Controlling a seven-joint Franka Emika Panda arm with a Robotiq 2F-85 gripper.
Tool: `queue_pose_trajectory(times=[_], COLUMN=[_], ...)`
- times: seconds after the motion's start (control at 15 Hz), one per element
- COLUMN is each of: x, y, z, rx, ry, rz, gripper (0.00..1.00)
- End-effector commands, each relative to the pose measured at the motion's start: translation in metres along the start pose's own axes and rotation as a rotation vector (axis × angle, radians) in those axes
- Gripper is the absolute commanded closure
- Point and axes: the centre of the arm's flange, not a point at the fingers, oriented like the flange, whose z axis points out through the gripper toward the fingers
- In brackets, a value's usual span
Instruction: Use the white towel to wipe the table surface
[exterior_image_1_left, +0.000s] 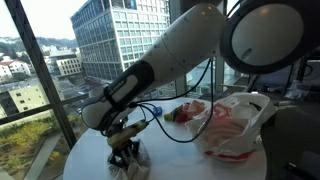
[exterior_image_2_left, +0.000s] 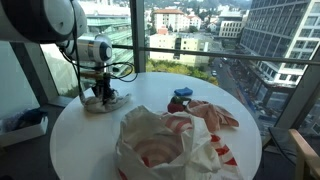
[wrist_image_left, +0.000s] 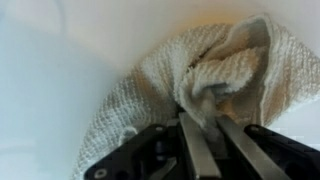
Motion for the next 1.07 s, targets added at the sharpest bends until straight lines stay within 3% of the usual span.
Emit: queue_pose_trajectory(times=[0.0, 0.47, 0.67, 1.0], x=[0.06, 0.135, 0.156, 0.174], y=[0.001, 0.092, 0.152, 0.25], z=[-0.006, -0.061, -0.066, -0.021], rx=[0.131, 0.276, 0.28, 0.202], ry=[0.085, 0.272, 0.334, 0.36], rz=[0.085, 0.33, 0.476, 0.744], gripper=[0.95, 0.95, 0.95, 0.95])
